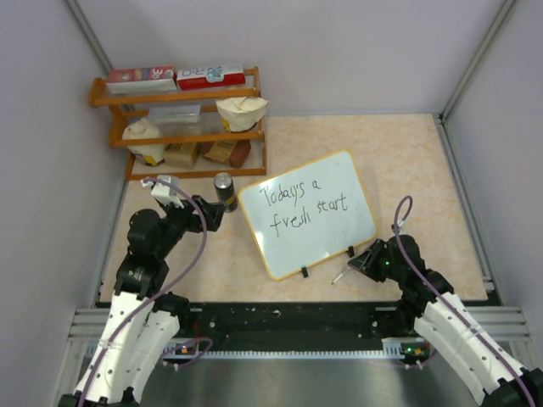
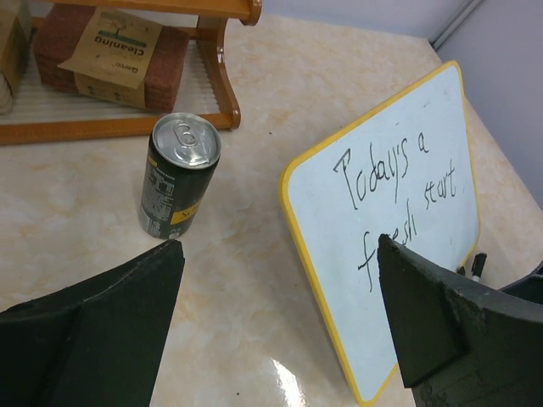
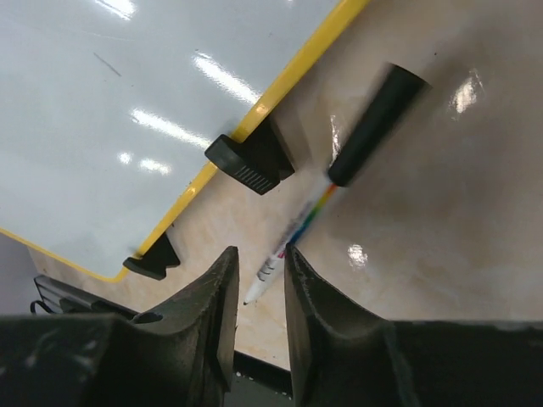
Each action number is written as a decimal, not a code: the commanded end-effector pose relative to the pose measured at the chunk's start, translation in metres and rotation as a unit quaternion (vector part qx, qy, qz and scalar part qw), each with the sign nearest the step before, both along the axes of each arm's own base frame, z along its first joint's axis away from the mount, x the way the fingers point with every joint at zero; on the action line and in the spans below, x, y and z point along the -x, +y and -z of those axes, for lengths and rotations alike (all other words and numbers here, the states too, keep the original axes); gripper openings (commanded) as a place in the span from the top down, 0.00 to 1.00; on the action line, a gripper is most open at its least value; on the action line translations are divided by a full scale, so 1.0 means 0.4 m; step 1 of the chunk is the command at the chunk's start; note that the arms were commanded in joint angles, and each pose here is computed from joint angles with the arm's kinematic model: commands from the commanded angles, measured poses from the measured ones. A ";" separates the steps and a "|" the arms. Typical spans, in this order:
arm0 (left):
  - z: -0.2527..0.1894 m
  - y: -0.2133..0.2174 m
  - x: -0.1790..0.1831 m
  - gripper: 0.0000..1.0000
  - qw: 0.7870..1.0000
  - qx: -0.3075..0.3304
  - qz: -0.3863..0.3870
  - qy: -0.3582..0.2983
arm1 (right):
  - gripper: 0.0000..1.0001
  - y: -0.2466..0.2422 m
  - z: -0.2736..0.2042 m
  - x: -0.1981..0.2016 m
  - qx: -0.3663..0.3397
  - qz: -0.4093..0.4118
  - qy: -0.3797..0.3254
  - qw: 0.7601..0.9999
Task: Write a sentence on the whiteboard
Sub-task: Place the whiteboard marker at the center of the board.
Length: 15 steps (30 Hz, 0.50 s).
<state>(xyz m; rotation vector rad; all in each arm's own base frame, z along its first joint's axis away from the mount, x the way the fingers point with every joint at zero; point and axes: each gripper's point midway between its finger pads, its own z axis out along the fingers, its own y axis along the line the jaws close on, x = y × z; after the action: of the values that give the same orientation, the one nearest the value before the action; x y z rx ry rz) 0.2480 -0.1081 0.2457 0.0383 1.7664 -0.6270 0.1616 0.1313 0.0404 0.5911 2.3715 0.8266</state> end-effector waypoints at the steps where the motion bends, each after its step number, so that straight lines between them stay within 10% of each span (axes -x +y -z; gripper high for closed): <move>1: -0.075 0.012 0.007 0.01 0.999 -0.003 -0.009 -0.043 | 0.71 -0.009 -0.002 -0.021 0.001 0.024 0.002 1.000; 4: -0.070 0.005 0.007 0.01 0.999 -0.005 -0.001 -0.040 | 0.62 -0.009 -0.019 -0.030 0.002 0.024 -0.008 1.000; 11: -0.061 -0.005 0.006 0.01 0.999 -0.007 0.012 -0.033 | 0.01 -0.009 -0.096 -0.051 0.012 0.010 -0.048 0.999; 15: -0.064 -0.007 0.005 0.01 0.999 -0.008 0.015 -0.037 | 0.01 -0.008 -0.143 -0.065 0.020 -0.001 -0.076 0.997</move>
<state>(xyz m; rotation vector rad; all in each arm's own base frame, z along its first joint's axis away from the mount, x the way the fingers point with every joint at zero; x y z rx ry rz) 0.2453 -0.1079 0.2490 0.0613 1.7665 -0.6173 0.1709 0.1293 0.0597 0.5620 2.3470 0.7948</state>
